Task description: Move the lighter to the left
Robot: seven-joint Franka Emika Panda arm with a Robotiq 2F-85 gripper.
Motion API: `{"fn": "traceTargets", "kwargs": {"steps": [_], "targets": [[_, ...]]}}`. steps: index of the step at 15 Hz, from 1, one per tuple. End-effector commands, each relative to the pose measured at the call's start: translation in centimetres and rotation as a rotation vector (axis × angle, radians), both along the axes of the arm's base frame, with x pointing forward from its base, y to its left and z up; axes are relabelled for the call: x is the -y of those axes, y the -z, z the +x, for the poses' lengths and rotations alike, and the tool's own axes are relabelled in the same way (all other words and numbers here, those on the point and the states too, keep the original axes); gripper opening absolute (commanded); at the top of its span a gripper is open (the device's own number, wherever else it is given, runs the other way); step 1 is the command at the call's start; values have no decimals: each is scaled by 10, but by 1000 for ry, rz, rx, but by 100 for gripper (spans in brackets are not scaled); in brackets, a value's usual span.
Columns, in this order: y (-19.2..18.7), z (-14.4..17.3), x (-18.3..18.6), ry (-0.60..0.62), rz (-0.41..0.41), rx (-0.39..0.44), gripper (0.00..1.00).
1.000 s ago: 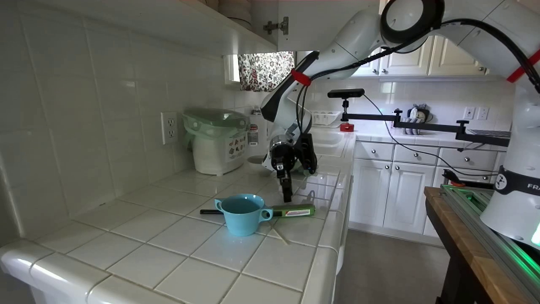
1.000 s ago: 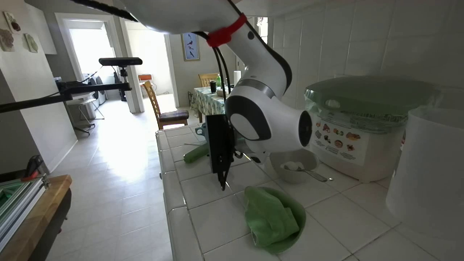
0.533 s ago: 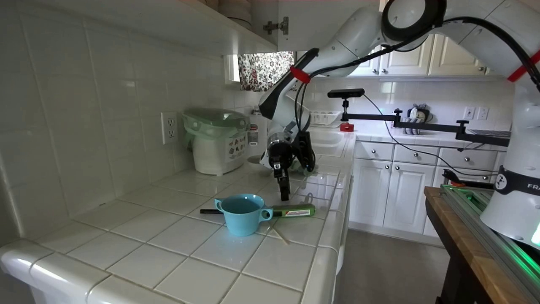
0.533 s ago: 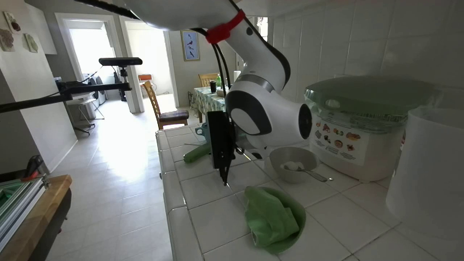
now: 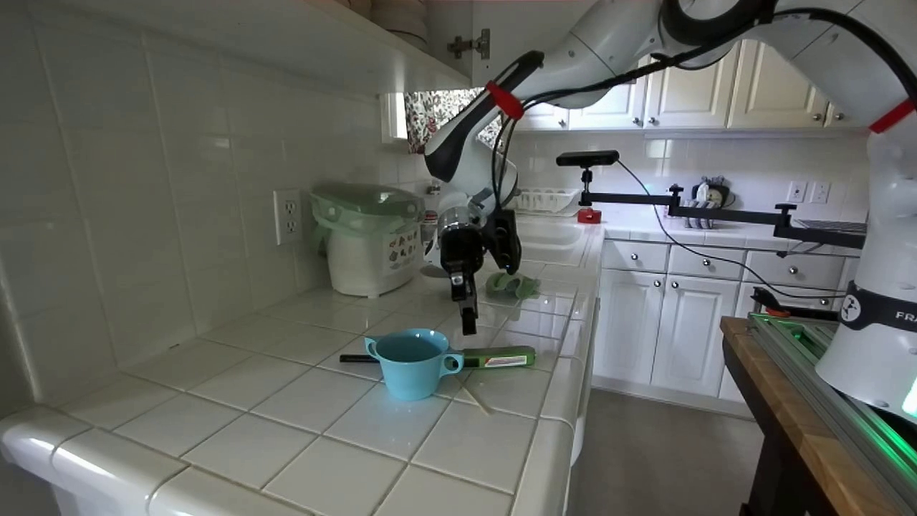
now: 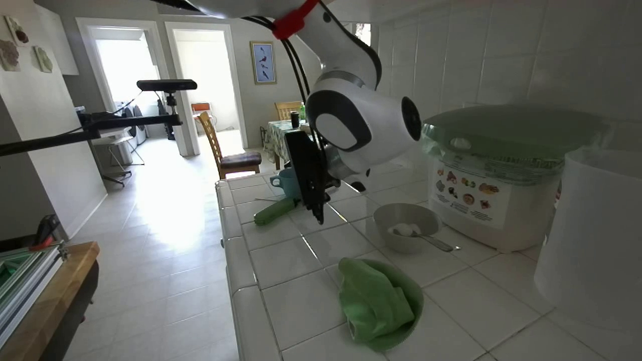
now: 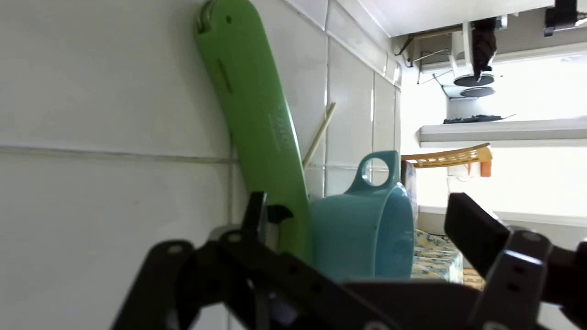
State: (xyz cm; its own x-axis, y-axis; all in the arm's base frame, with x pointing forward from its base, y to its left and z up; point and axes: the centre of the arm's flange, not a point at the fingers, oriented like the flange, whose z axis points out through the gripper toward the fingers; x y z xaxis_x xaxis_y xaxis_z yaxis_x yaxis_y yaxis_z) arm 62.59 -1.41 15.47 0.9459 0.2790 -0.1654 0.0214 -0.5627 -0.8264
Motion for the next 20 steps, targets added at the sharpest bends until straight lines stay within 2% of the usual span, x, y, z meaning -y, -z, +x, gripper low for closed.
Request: {"fn": "traceTargets", "kwargs": {"steps": [1,3,6,10,12,15,20], "targets": [[-26,-15,-7,-2,-138,46,100],[-46,-18,-12,-19,-201,97,100],[-79,-29,-24,-67,-253,163,100],[-115,-50,-35,-140,-340,197,100],[-129,-62,-39,-166,-413,200,100],[-157,-75,-53,-185,-576,221,100],[-206,-90,-104,-155,-814,278,100]]}}
